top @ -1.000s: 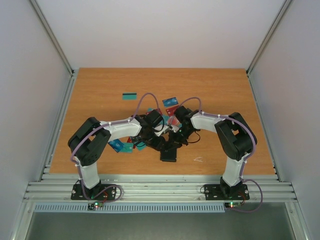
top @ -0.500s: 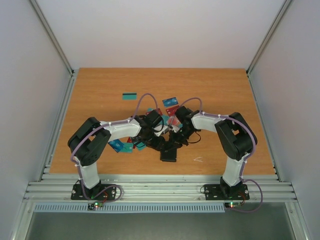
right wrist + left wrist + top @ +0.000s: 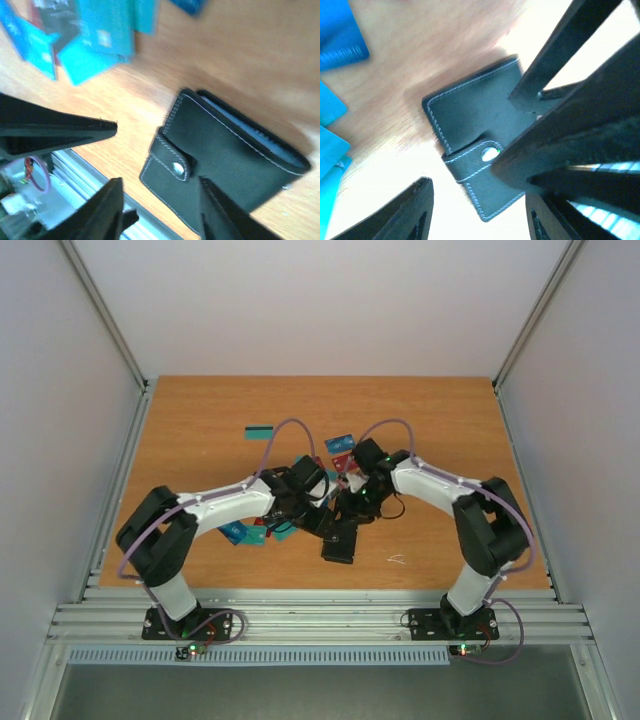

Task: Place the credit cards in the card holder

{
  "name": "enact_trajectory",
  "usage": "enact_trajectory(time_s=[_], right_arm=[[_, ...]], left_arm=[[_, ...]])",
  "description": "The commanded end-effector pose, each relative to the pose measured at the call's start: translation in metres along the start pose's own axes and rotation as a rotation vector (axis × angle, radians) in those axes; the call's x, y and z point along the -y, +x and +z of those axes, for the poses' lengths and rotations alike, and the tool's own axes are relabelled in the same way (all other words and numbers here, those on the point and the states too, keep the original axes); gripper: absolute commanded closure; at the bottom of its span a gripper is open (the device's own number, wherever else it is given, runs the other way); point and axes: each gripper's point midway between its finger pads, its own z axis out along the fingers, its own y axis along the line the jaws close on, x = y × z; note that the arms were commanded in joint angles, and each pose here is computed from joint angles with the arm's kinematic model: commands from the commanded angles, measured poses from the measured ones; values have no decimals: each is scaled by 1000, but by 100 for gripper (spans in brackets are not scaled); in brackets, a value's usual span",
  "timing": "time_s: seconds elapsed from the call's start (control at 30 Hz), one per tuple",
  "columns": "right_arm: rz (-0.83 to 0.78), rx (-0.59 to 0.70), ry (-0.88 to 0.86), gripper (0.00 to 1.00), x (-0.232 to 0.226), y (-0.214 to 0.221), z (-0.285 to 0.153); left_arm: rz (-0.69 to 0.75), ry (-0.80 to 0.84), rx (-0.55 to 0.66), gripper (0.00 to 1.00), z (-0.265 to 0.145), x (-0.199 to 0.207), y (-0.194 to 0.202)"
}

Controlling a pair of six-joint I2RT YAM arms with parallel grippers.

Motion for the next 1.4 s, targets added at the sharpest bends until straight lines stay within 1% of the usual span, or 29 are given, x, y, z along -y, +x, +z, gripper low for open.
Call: enact_trajectory(time_s=[0.0, 0.07, 0.1, 0.13, 0.17, 0.23, 0.3, 0.4, 0.5, 0.57, 0.63, 0.7, 0.73, 0.77, 0.83, 0.9, 0.93, 1.0, 1.03, 1.1, 1.13, 1.17, 1.2, 1.27, 1.3, 1.37], right_arm=[[-112, 173, 44, 45, -38, -16, -68], [-144, 246, 67, 32, -49, -18, -98], [-155, 282, 81, 20, -53, -20, -113], [-163, 322, 98, 4, -55, -21, -130], [-172, 363, 115, 2, -57, -22, -148], [-184, 444, 151, 1, -59, -23, -179], [-188, 540, 210, 2, -55, -22, -212], [-189, 695, 350, 2, -45, -19, -258], [-150, 856, 515, 2, -28, -17, -300], [-128, 950, 604, 2, -16, -14, -318], [-143, 1023, 667, 1, -5, -10, -327], [-139, 1061, 713, 2, 8, -2, -330], [-152, 1072, 735, 1, 13, 0, -328], [-181, 1068, 756, 1, 20, 0, -322], [-281, 1063, 808, 2, 31, 0, -308], [-328, 1083, 844, 2, 46, 1, -296], [-318, 1105, 849, 1, 56, 1, -290], [-285, 1143, 789, 2, 69, 1, -279], [-295, 1139, 761, 1, 74, 0, -272], [-283, 1127, 778, 1, 92, -2, -258], [-274, 1114, 794, 1, 104, -3, -250], [-256, 1084, 812, 1, 120, -4, -237], [-243, 1074, 811, 1, 130, -5, -229], [-210, 1099, 798, 2, 146, -9, -221], [-183, 1134, 787, 2, 152, -12, -221], [-197, 1198, 736, 2, 154, -19, -220]], left_arm=[[62, -24, 201, 44, -63, 20, -43], [64, -56, 267, 29, -92, 18, -51], [60, -71, 304, 20, -107, 16, -55], [51, -86, 339, 11, -123, 11, -59], [39, -103, 378, 5, -140, 6, -61], [6, -151, 454, 1, -173, -9, -65], [-29, -236, 528, 0, -205, -29, -64], [-60, -387, 646, 1, -244, -57, -60], [-65, -532, 746, 1, -266, -80, -52], [-81, -592, 808, 1, -277, -92, -44], [-73, -649, 861, 1, -282, -104, -37], [-58, -689, 906, 2, -278, -115, -27], [-36, -697, 948, 4, -281, -115, -26], [-10, -730, 962, 5, -279, -121, -21], [2, -793, 963, 6, -269, -140, -8], [-29, -830, 955, 5, -263, -159, 3], [-64, -832, 949, 4, -261, -168, 7], [-113, -819, 931, 4, -252, -183, 15], [-127, -819, 925, 3, -247, -189, 18], [-121, -820, 925, 3, -236, -200, 23], [-108, -825, 938, 2, -233, -204, 24], [-103, -825, 990, 2, -237, -207, 21], [-107, -825, 1013, 2, -236, -210, 22], [-103, -814, 1060, 2, -232, -217, 24], [-74, -839, 1059, 2, -230, -221, 25], [-72, -858, 1068, 2, -227, -230, 24]])
